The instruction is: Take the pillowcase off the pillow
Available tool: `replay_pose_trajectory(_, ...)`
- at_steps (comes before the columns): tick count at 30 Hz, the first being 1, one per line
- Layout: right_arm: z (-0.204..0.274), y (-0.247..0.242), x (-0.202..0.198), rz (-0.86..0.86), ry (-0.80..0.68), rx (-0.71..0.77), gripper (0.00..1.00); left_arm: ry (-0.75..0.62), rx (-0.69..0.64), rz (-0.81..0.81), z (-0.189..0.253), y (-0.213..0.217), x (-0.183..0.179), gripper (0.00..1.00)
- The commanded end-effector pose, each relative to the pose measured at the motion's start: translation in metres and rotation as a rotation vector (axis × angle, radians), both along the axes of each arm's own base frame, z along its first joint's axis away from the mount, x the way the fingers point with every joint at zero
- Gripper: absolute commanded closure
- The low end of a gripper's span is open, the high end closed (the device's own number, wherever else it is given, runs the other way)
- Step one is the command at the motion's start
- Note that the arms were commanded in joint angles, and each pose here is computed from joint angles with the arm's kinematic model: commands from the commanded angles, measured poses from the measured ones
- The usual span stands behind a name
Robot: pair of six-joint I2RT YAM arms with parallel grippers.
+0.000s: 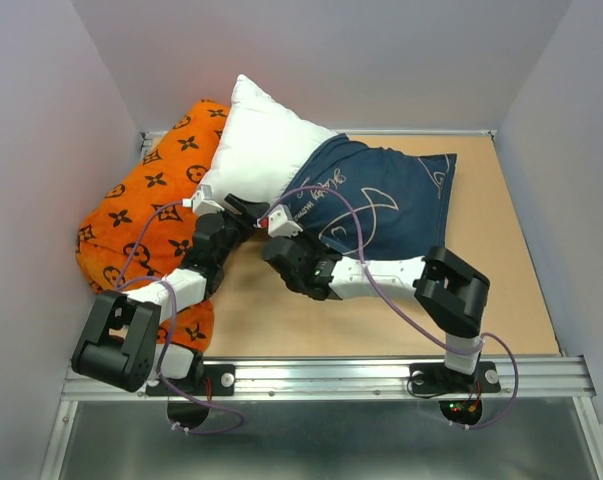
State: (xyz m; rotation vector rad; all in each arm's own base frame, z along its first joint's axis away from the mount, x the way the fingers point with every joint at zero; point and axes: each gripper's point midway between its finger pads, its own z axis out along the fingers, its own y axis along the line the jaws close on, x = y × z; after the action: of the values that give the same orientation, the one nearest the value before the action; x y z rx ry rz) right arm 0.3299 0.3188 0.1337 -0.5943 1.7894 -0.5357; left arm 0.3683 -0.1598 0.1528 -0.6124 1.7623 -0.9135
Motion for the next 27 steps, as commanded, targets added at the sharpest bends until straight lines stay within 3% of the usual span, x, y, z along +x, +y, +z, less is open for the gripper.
replay_pose_trajectory(1, 0.074, -0.006, -0.004, -0.027, -0.112, 0.226, 0.99, -0.103, -0.018, -0.036, 0.031, -0.007, 0.007, 0.24)
replay_pose_trajectory(3, 0.104, -0.011, -0.008, -0.019, -0.138, 0.306, 0.99, -0.112, -0.023, -0.042, 0.036, -0.008, 0.005, 0.09)
replay_pose_trajectory(8, 0.152, -0.011, -0.011, 0.008, -0.159, 0.403, 0.99, -0.125, -0.031, -0.026, 0.046, -0.006, 0.001, 0.02)
replay_pose_trajectory(20, 0.157, -0.018, -0.02, 0.034, -0.118, 0.448, 0.99, -0.347, -0.133, -0.068, 0.134, -0.016, -0.016, 0.01)
replay_pose_trajectory(24, 0.159, -0.016, -0.022, 0.042, -0.109, 0.479, 0.99, -0.322, -0.12, -0.051, 0.139, -0.014, -0.018, 0.01)
replay_pose_trajectory(27, 0.168, -0.016, -0.024, 0.052, -0.111, 0.51, 0.99, -0.21, -0.068, 0.011, 0.117, -0.008, -0.003, 0.01)
